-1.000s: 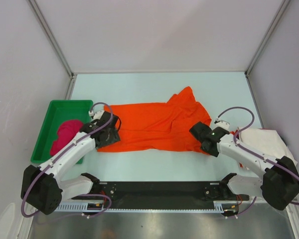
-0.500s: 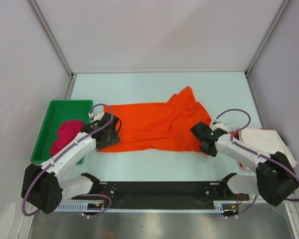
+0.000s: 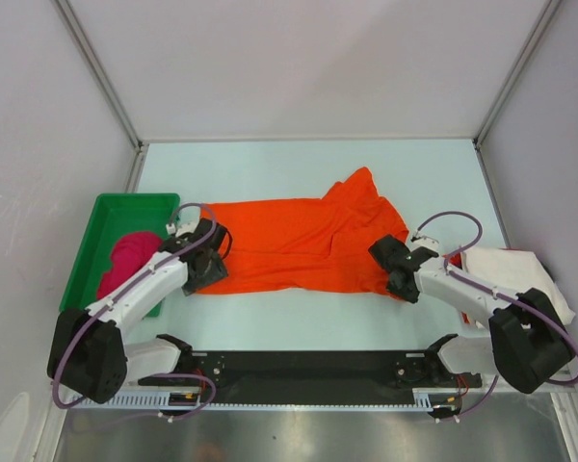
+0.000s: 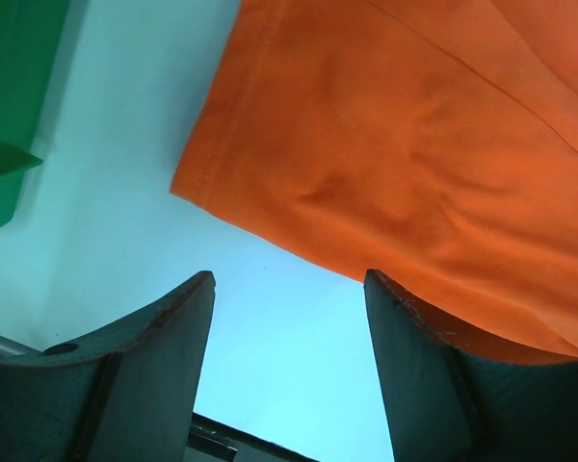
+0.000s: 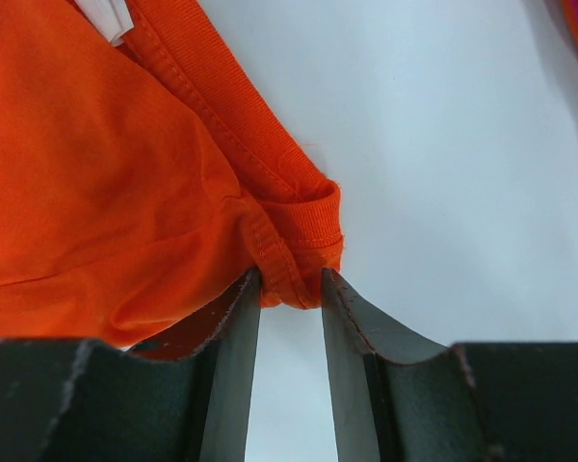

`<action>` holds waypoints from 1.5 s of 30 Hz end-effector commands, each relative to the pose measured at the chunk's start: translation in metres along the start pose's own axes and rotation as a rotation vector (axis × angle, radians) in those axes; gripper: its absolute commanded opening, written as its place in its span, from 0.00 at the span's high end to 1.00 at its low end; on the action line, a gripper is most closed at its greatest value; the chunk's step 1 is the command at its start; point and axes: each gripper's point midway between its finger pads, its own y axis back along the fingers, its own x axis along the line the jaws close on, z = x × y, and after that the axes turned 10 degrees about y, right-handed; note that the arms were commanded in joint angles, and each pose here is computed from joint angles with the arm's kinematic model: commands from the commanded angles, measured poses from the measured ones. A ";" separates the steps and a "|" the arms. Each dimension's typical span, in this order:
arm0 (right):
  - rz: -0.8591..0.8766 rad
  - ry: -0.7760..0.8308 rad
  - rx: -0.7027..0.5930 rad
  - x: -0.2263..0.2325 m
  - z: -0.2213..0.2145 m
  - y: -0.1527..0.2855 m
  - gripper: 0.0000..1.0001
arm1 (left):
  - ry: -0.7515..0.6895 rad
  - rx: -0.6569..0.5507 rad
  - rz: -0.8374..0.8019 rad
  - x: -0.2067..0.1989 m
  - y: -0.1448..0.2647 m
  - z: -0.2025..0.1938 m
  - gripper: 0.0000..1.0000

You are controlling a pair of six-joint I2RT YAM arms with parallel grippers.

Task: Fold and stack the t-shirts
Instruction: Grap the side of the flattened tshirt furthest away from the robot with both arms

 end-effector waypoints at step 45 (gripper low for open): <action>-0.112 -0.174 0.095 -0.043 0.006 -0.033 1.00 | 0.017 0.110 0.302 0.041 -0.059 0.012 0.36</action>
